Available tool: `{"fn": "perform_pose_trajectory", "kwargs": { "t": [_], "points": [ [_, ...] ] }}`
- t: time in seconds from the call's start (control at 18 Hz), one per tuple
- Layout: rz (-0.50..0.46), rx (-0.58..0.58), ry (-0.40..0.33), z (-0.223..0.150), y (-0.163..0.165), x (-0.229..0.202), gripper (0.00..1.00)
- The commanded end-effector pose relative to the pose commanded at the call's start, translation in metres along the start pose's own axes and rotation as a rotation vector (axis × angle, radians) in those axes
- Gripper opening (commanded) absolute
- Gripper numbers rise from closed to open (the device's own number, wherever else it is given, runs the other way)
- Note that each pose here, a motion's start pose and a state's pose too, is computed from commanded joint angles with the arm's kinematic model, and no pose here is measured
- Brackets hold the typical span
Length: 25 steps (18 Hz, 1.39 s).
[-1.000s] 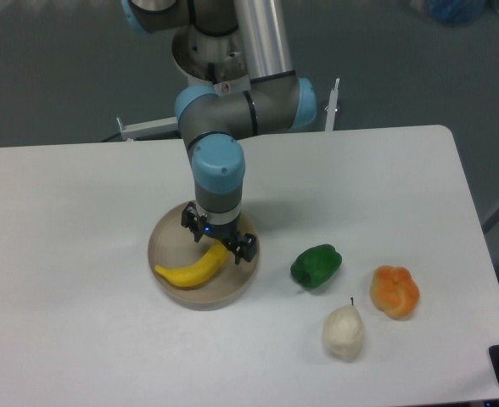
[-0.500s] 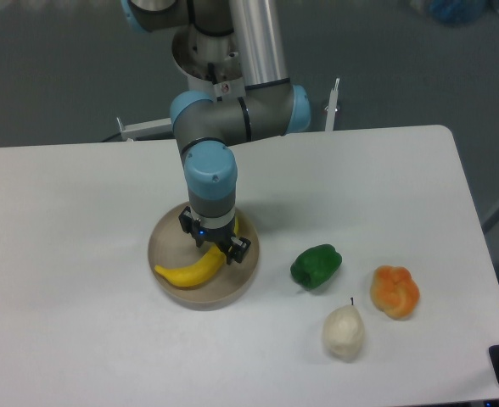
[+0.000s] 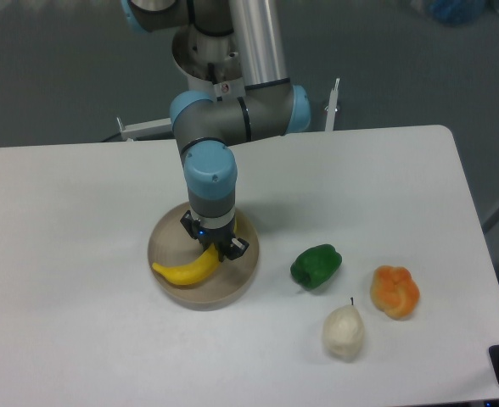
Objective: Pick up the banana from the plate
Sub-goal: 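Lift the held banana off the plate and carry it toward the green pepper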
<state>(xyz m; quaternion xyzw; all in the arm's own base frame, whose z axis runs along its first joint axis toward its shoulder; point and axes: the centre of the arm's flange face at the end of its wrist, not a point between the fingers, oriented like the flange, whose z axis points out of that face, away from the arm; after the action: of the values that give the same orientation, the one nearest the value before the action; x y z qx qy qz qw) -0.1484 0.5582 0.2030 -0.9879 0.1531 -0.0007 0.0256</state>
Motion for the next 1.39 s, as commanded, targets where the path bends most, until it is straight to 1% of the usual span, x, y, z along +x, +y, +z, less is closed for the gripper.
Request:
{"fn": "perform_pose_trajectory", "kwargs": {
  "t": [0.17,0.28,0.33,0.44,0.67,0.94,1.17,1.39],
  "points": [
    [0.006,0.028,-0.033,-0.022,-0.003,-0.012,0.26],
    [-0.021,0.045,-0.062,-0.041,0.0,-0.035,0.26],
    [-0.031,0.046,-0.066,-0.048,0.005,-0.046,0.26],
    [-0.03,0.065,-0.096,-0.074,0.016,-0.066,0.26],
    [-0.056,0.087,-0.145,-0.101,0.04,-0.113,0.26],
    [-0.005,0.084,-0.185,-0.118,0.074,-0.157,0.26],
    [0.056,0.065,-0.207,-0.132,0.113,-0.195,0.26],
    [0.061,0.053,-0.211,-0.165,0.128,-0.222,0.26]
  ]
}}
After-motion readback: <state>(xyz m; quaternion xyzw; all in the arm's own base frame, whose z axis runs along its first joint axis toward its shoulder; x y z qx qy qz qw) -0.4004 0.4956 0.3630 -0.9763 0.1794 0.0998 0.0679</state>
